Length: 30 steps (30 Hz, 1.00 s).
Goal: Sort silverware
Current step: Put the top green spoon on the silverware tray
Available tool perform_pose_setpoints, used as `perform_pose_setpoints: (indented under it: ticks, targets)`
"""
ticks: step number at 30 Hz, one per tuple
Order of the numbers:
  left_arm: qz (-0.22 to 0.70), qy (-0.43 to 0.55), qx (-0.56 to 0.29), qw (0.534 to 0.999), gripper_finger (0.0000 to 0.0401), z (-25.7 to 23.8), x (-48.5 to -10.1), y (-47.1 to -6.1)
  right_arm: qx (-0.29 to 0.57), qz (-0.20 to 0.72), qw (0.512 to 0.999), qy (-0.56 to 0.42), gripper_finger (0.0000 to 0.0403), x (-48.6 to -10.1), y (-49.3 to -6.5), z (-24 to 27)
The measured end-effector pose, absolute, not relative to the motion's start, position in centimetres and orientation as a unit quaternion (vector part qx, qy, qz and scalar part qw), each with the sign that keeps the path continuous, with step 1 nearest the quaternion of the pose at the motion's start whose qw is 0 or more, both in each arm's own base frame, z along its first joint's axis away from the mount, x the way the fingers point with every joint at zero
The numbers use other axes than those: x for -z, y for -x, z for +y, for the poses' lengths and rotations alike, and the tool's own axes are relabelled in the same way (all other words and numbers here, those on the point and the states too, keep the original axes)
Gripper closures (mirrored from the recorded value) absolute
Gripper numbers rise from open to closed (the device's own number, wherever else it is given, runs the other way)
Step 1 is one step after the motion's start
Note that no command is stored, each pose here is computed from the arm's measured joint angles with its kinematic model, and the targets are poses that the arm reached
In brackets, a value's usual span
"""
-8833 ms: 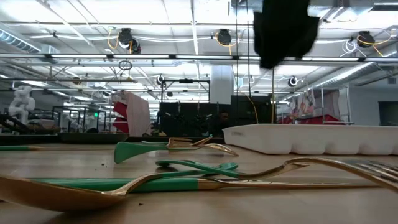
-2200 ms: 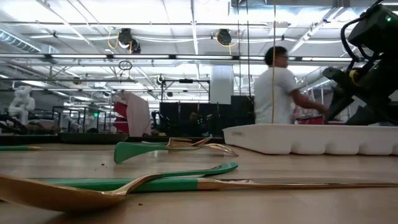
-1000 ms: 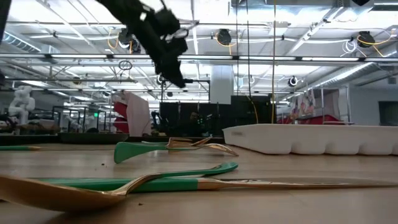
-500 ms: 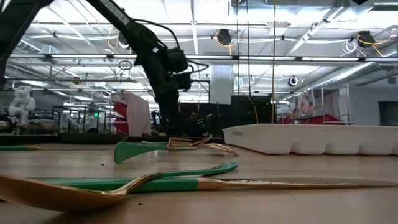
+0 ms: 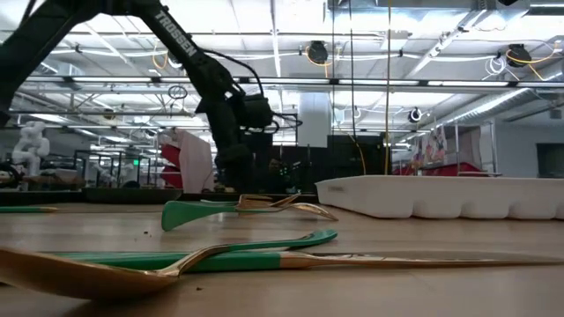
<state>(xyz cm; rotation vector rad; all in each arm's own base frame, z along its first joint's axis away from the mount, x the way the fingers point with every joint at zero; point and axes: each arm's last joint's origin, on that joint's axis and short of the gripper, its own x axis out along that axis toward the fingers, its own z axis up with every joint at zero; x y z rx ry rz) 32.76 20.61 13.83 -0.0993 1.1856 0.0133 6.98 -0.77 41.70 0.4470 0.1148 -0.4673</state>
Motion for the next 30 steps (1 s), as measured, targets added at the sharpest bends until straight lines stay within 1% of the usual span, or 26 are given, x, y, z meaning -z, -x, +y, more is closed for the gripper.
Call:
perform_pose_setpoints:
  ticks: [2, 4, 6, 9, 10, 16, 19, 22, 24, 27, 30]
  targets:
    - [0.565, 0.037, 0.004, 0.824, 0.0254, 20.4, -13.3, -33.1, 0.22, 0.056, 0.947, -0.225, 0.0181, -41.7, -7.0, -0.7]
    - [0.581, 0.0, 0.0, 0.814, 0.0271, 19.9, -13.3, -33.4, 0.217, 0.05, 0.948, -0.228, 0.0181, -41.9, -7.0, -0.7]
    - [0.589, -0.023, 0.007, 0.808, 0.0305, 19.5, -13.2, -33.5, 0.216, 0.044, 0.948, -0.23, 0.0181, -42.0, -7.1, -0.7]
    - [0.59, -0.037, 0.011, 0.806, 0.0376, 19.4, -13.3, -33.6, 0.213, 0.037, 0.948, -0.233, 0.0181, -42.1, -7.1, -0.7]
    - [0.591, -0.039, 0.009, 0.806, 0.0385, 19.4, -13.3, -33.6, 0.213, 0.038, 0.948, -0.233, 0.0181, -42.1, -7.1, -0.7]
    - [0.601, -0.067, -0.003, 0.796, 0.0393, 18.7, -14.7, -33.3, 0.212, 0.036, 0.948, -0.233, 0.0181, -42.1, -6.9, -0.7]
    - [0.587, -0.116, -0.012, 0.801, 0.0393, 18.1, -17.2, -33.3, 0.207, 0.031, 0.949, -0.236, 0.0181, -42.2, -6.5, -0.7]
    - [0.581, -0.161, 0.008, 0.798, 0.0393, 16.9, -20.2, -33.4, 0.2, 0.026, 0.95, -0.238, 0.0181, -42.2, -6.1, -0.7]
    - [0.574, -0.214, 0.034, 0.79, 0.0393, 15.8, -22.1, -33.5, 0.199, 0.022, 0.95, -0.238, 0.0181, -42.3, -5.8, -0.8]
    - [0.544, -0.332, 0.074, 0.767, 0.0393, 14.0, -25.4, -34.4, 0.197, 0.016, 0.951, -0.237, 0.0181, -42.3, -5.3, -0.8]
    - [0.52, -0.432, 0.121, 0.727, 0.0393, 12.5, -27.3, -35.4, 0.195, 0.011, 0.953, -0.232, 0.0181, -42.4, -5.1, -0.8]
